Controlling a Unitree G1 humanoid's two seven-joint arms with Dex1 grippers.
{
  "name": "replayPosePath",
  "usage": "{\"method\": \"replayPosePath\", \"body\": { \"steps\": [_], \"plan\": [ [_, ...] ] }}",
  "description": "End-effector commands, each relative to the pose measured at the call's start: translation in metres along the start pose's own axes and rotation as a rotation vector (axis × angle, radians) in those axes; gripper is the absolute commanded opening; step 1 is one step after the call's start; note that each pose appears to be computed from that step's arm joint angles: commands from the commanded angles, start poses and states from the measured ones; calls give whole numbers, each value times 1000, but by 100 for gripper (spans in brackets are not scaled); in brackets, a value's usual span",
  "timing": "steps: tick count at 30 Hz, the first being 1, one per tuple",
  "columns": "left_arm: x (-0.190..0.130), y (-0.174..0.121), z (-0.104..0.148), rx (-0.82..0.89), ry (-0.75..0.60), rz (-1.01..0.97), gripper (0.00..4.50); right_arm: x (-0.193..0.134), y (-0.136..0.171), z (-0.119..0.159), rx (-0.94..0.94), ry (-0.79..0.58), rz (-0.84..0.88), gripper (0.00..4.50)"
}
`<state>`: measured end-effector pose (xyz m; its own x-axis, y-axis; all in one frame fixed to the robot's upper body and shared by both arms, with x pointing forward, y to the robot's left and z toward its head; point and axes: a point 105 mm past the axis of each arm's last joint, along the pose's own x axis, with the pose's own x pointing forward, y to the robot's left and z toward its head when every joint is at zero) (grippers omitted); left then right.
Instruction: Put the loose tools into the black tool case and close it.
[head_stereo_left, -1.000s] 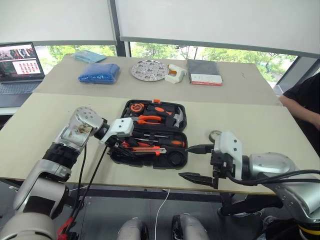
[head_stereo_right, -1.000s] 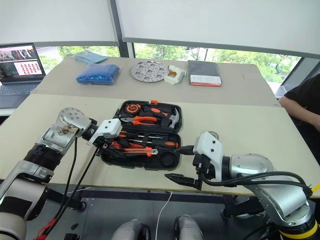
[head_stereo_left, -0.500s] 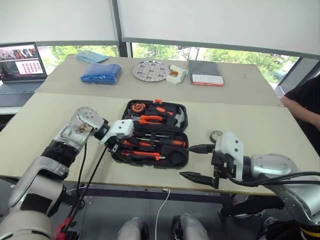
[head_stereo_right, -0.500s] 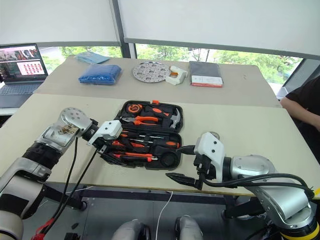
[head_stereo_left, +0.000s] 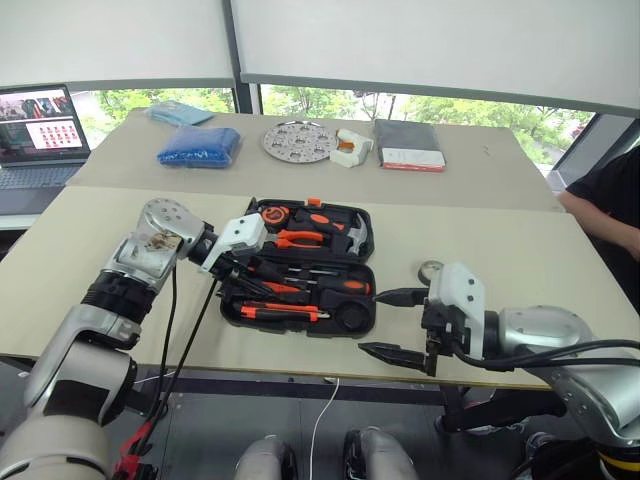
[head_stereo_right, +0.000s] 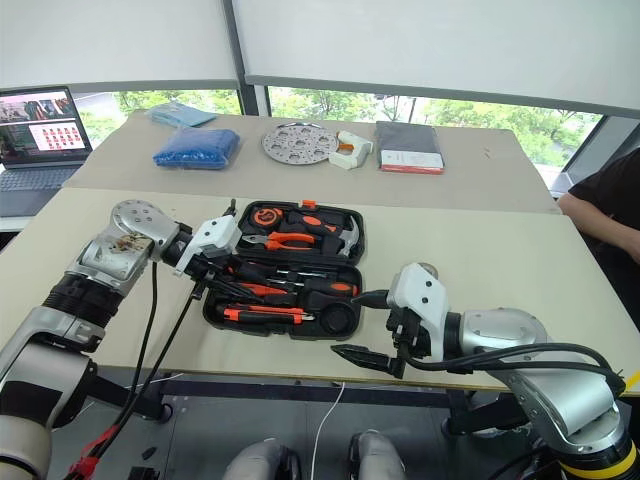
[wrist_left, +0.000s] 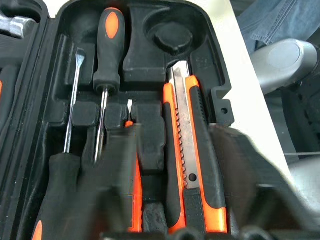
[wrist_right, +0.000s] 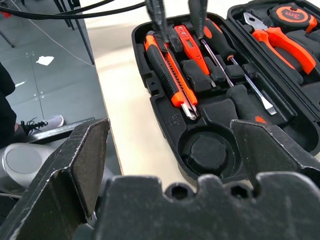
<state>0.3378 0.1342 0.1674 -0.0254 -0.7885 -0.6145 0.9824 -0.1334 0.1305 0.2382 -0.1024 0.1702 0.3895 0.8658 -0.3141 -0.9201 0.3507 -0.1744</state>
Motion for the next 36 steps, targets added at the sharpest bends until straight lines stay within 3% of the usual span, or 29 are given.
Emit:
{"method": "replayPosePath", "body": {
  "steps": [1,2,6,19,30,36],
  "plan": [
    [0,-2,4,45,10,-9,34,-2,-1,7,-39,-13,-8,450],
    [1,-2,3,51,12,-11,2,-2,-2,7,-39,-12,-9,450],
    [4,-8,0,49,31,-40,2,-3,-3,7,-36,-11,-15,450],
    [21,-23,-48,160,273,-104,2,-2,-5,5,-22,-11,-27,450],
    [29,-34,-48,160,250,-121,2,-1,-8,2,-17,-11,-37,450],
    [13,-11,-16,92,117,-13,2,-1,-8,2,-14,-12,-32,450]
  ]
}}
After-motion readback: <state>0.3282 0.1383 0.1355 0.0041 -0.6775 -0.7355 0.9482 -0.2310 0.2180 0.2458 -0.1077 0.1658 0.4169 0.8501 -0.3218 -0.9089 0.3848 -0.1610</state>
